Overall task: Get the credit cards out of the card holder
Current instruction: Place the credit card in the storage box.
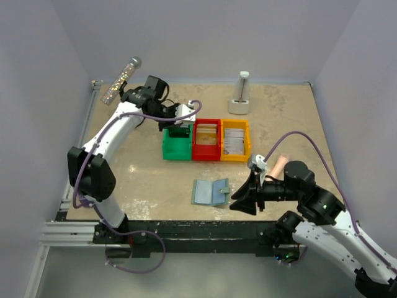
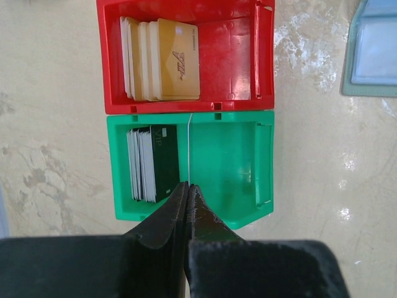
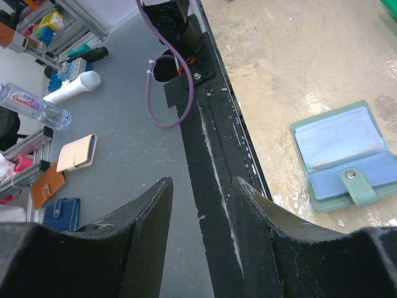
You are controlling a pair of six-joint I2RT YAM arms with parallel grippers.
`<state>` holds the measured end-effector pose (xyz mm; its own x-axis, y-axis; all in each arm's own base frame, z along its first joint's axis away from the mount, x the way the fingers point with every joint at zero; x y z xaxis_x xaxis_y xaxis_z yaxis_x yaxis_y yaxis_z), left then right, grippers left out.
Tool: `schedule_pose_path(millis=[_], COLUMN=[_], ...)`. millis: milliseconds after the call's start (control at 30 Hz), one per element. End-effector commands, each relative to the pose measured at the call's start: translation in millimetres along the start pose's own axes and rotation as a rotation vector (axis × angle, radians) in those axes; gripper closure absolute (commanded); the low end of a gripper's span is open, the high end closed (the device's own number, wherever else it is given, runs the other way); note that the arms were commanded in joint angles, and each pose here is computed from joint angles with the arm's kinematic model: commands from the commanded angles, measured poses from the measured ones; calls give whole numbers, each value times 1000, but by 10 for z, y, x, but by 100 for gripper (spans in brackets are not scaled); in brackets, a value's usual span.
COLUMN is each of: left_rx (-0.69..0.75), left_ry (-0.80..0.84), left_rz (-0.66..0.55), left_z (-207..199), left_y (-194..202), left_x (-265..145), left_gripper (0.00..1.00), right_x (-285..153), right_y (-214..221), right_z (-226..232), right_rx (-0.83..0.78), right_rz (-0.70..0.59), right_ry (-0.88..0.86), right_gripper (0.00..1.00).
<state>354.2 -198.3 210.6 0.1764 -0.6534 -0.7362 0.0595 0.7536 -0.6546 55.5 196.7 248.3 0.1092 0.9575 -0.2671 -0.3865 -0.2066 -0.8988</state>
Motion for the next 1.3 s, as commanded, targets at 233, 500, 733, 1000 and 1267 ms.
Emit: schedule_pose_path(millis=[233, 500, 733, 1000, 1267], left_rx=[94, 109, 103, 85, 60], left_ry=[-9, -18, -19, -10, 11], left_rz=[62, 66, 72, 99, 115], left_z=[283, 408, 462, 457, 432], left_y=[131, 228, 339, 529, 681], left_x=[138, 275, 446, 639, 809], left_gripper=[100, 100, 100, 100, 100], right_x=[115, 192, 189, 229, 249], right_y=[37, 54, 57, 39, 46], right_z=[-74, -138, -147, -171, -194], right_rx=[33, 50, 60, 76, 90], right_rz=[-4, 14, 20, 29, 31], right_ry=[-5, -2, 7, 8, 15], right_gripper=[53, 54, 54, 54, 54])
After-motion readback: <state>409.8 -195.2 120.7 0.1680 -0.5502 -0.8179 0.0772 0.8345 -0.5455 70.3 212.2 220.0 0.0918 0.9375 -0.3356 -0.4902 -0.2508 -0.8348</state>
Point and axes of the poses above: each gripper's point midway between its finger pads, its own x axis out along the fingers, its own z axis along the line the jaws close on, y = z × x, the point moved 2 cm from there along -x, back along the fingers, and after that the axes turned 7 degrees about -x, right-handed, at the moved point
